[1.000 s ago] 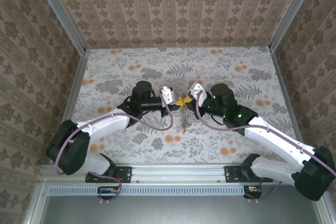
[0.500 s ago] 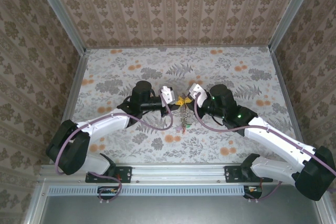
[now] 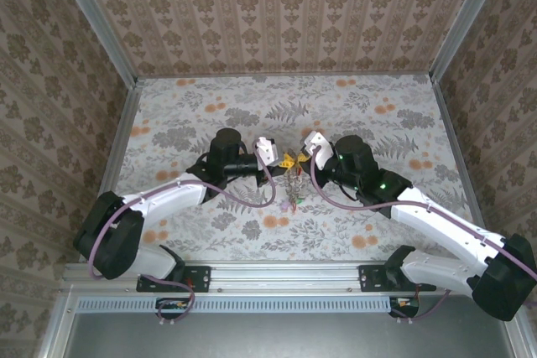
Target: Put the keys on the keyring
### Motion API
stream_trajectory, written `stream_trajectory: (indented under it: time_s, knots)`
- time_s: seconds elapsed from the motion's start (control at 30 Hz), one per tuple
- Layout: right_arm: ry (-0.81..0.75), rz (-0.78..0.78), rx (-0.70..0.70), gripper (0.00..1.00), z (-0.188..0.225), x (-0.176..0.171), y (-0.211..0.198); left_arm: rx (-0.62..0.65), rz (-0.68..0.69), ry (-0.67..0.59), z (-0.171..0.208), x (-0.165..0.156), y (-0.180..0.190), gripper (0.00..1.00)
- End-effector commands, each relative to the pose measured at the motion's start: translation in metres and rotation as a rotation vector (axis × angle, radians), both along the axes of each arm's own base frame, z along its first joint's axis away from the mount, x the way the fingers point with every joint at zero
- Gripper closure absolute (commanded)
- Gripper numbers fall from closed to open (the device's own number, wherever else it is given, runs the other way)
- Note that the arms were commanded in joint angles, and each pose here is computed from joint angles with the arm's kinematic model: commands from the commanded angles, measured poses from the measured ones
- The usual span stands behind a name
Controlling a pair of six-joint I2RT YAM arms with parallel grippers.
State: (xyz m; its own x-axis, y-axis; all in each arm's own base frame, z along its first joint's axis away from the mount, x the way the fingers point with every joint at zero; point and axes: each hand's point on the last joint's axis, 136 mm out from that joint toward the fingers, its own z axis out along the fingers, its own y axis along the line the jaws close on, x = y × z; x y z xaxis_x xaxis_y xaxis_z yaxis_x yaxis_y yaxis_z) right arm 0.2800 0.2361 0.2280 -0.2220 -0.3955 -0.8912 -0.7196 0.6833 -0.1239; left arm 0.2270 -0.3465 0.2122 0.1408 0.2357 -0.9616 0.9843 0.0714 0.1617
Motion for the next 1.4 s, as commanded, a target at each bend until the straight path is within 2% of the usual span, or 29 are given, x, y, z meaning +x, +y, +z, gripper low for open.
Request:
stream_trajectory:
  time_s: [0.0,0.17,0.33,0.43,0.67,0.73,0.87,1.13,1.27,1.37]
  knots:
    - [0.047,-0.118,-0.053,1.00,-0.010,0.013,-0.017,-0.111,-0.107,-0.055,0.032,-0.017,-0.006,1.00]
    - [0.167,-0.106,-0.005,1.00,-0.020,0.009,-0.012,-0.123,-0.096,-0.070,0.033,-0.014,-0.007,1.00]
    - [0.273,-0.133,0.033,0.93,-0.030,0.013,-0.015,-0.127,-0.083,-0.074,0.032,-0.011,-0.007,1.00]
    - [0.306,-0.144,0.053,0.88,-0.034,0.014,-0.018,-0.128,-0.080,-0.073,0.031,-0.011,-0.007,1.00]
    - [0.359,-0.125,0.076,0.83,-0.037,0.010,-0.023,-0.127,-0.082,-0.071,0.031,-0.010,-0.008,1.00]
    - [0.346,-0.132,0.078,0.81,-0.033,0.011,-0.026,-0.127,-0.081,-0.072,0.032,-0.009,-0.008,1.00]
    - [0.259,-0.167,0.081,0.70,-0.020,0.013,-0.038,-0.121,-0.079,-0.063,0.031,-0.009,-0.007,1.00]
    - [0.001,0.123,0.045,0.69,0.003,-0.012,-0.021,-0.110,-0.120,-0.040,0.031,-0.014,-0.006,1.00]
    - [-0.019,0.172,-0.029,0.74,0.001,-0.009,-0.018,-0.106,-0.144,-0.034,0.033,-0.018,-0.004,1.00]
    - [-0.024,0.244,-0.033,0.76,0.006,-0.011,-0.008,-0.101,-0.155,-0.032,0.034,-0.020,-0.003,1.00]
